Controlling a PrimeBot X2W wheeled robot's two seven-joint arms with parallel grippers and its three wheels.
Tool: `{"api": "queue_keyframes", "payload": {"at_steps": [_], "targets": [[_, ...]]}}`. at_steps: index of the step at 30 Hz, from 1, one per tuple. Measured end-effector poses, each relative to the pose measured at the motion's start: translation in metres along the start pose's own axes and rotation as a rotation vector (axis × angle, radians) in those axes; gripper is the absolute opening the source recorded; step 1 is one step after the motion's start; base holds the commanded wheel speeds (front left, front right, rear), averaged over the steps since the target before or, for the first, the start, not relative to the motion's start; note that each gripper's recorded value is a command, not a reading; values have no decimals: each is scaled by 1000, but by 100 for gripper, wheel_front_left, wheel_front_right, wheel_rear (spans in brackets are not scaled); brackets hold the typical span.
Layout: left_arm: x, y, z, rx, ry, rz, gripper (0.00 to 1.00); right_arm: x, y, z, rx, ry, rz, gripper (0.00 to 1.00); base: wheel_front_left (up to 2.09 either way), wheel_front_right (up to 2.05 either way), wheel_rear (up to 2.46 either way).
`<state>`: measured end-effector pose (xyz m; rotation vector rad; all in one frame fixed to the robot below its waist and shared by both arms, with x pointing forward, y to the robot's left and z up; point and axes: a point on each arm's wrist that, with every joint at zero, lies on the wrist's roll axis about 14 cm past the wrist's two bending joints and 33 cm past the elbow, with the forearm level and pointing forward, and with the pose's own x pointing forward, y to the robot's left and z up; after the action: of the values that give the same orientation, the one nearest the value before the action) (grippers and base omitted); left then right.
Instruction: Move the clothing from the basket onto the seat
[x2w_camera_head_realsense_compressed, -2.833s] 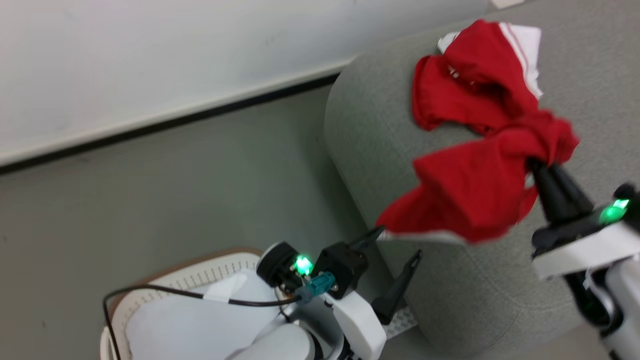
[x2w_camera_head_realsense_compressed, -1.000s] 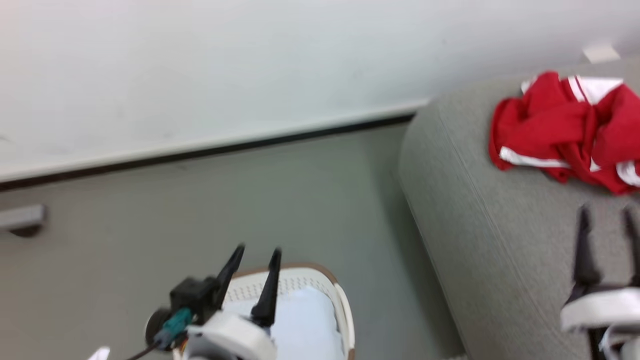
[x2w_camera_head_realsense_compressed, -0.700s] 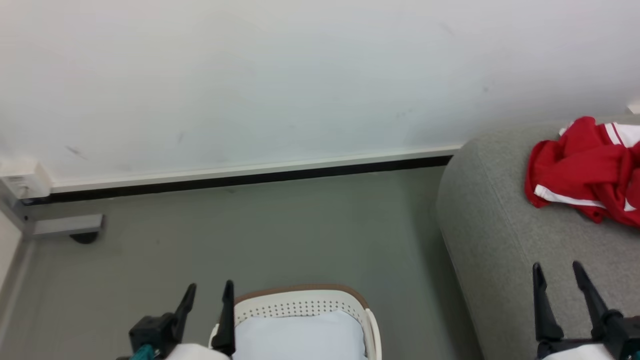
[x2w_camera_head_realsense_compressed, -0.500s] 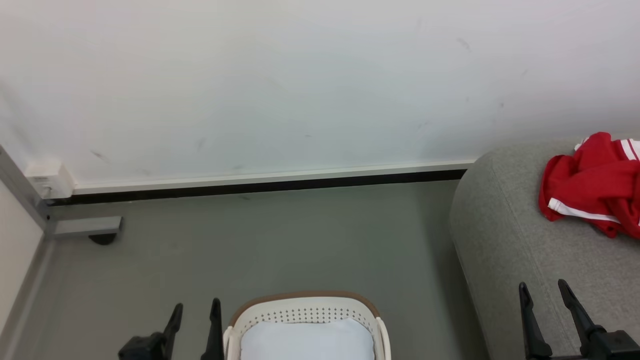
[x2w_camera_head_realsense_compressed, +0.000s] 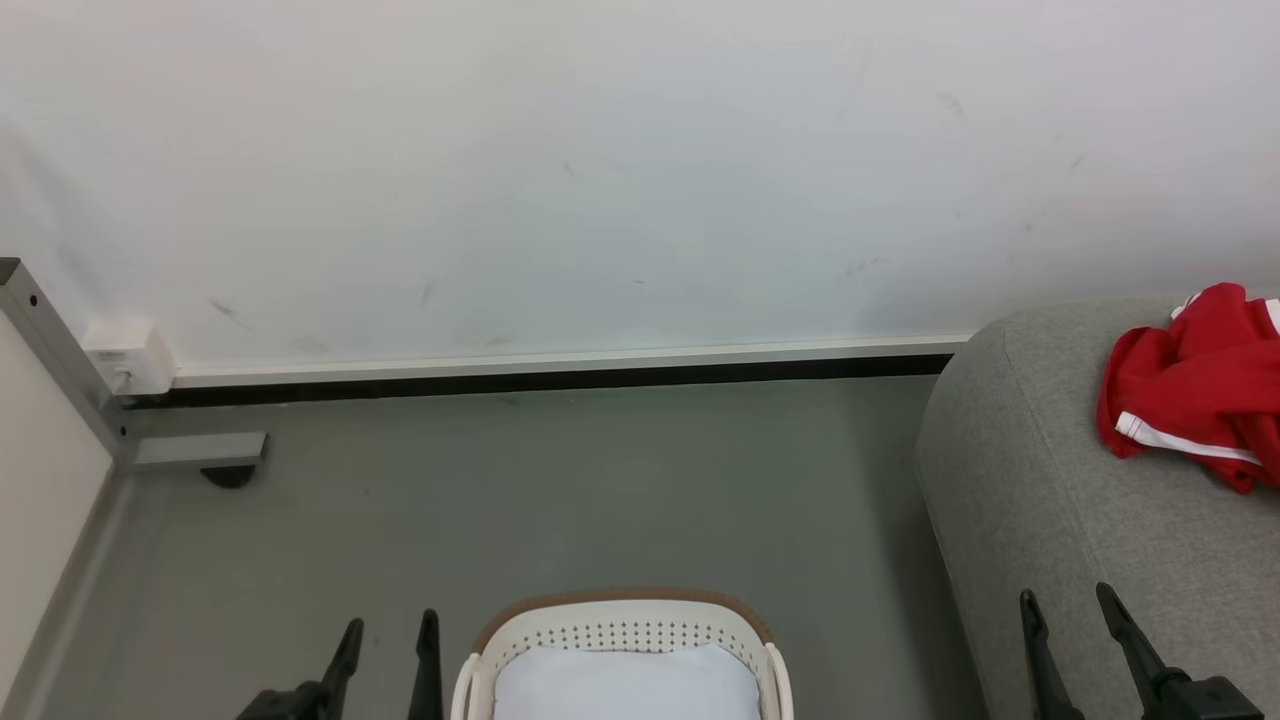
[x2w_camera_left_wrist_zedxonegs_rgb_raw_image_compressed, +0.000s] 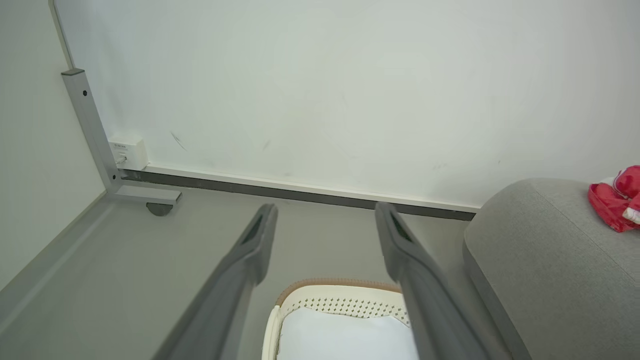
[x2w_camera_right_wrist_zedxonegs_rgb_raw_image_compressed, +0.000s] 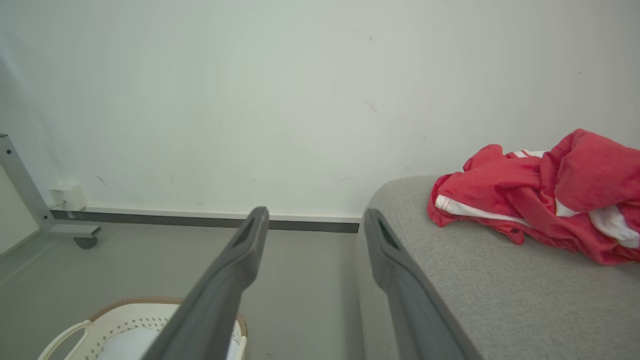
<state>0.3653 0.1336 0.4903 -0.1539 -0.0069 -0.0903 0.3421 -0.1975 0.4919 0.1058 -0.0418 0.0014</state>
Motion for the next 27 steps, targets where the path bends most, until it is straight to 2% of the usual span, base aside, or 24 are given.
{"api": "queue_keyframes", "payload": {"at_steps": [25, 26, 27], "targets": [[1, 0, -10, 0, 25, -7, 100, -2, 1, -6, 9, 17, 0, 100, 0, 0, 0], [1, 0, -11, -2, 26, -6, 0, -2, 1, -6, 10, 17, 1, 0, 0, 0, 0], [0, 0, -13, -3, 32, -5, 0, -2, 1, -7, 10, 22, 0, 0, 0, 0, 0]]}}
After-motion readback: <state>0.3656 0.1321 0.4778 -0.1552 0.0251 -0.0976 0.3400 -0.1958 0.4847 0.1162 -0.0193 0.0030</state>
